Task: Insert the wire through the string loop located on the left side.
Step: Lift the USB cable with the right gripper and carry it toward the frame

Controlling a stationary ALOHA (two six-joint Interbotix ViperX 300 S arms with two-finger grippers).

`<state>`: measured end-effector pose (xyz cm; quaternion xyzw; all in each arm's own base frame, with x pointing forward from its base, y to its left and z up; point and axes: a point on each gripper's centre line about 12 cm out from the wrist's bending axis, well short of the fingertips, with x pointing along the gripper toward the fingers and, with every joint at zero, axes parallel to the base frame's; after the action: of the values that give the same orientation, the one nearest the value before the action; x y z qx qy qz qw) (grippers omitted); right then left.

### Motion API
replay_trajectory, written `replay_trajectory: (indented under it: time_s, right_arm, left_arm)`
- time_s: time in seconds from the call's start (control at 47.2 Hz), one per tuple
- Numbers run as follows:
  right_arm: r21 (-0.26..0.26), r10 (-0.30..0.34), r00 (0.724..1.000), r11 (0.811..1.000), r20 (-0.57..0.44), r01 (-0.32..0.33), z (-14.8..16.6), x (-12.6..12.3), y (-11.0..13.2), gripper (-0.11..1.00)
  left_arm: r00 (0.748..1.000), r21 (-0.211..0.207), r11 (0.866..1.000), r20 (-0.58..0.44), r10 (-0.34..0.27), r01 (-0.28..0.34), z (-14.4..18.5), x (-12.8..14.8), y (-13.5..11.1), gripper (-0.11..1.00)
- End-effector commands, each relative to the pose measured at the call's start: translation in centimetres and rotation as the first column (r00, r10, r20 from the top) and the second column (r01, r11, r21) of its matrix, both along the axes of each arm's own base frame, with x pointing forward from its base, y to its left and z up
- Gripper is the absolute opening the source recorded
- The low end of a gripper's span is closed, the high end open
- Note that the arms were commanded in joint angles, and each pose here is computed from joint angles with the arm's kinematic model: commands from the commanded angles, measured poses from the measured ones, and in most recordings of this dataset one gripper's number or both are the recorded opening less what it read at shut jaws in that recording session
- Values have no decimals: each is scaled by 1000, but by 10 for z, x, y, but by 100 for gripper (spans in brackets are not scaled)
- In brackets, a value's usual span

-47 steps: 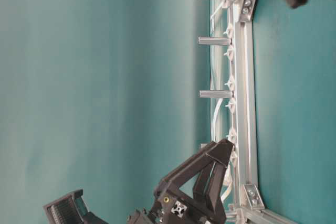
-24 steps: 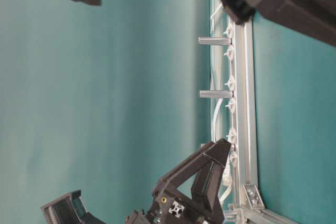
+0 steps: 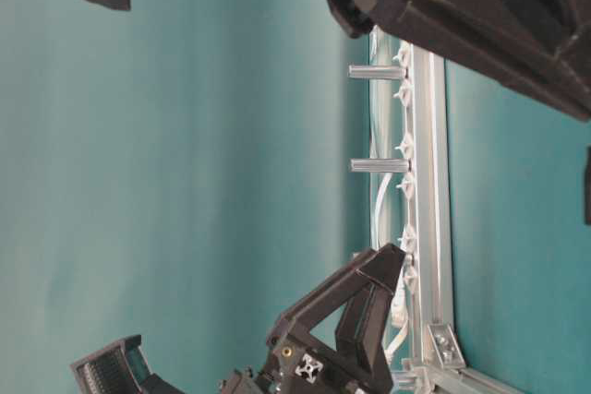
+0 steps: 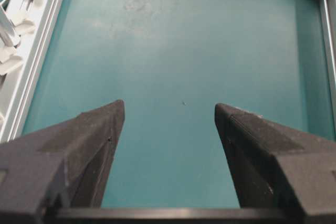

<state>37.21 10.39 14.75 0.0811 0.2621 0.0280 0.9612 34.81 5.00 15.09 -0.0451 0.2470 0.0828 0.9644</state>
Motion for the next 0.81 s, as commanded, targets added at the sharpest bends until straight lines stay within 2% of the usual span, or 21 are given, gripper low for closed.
replay_trajectory:
  time_s: [0.0, 0.212, 0.509, 0.784]
  right_arm:
    - [4, 6, 999, 1000, 33, -6, 15, 2, -2, 8]
    - [-13, 29, 999, 999, 17, -29, 14, 2, -3, 8]
    - [-18, 32, 999, 999, 21, -32, 15, 2, -3, 8]
    - [-38, 17, 1000, 999, 25, -16, 14, 4, -15, 8]
  left_arm:
    - [999, 6, 1000, 38, -4, 4, 12, 2, -1, 72]
    - [1000, 3, 1000, 28, -9, 9, 12, 3, -2, 72]
    - [1000, -1, 1000, 20, -15, 15, 11, 3, -5, 72]
    - [1000, -1, 1000, 16, -21, 21, 11, 3, -7, 72]
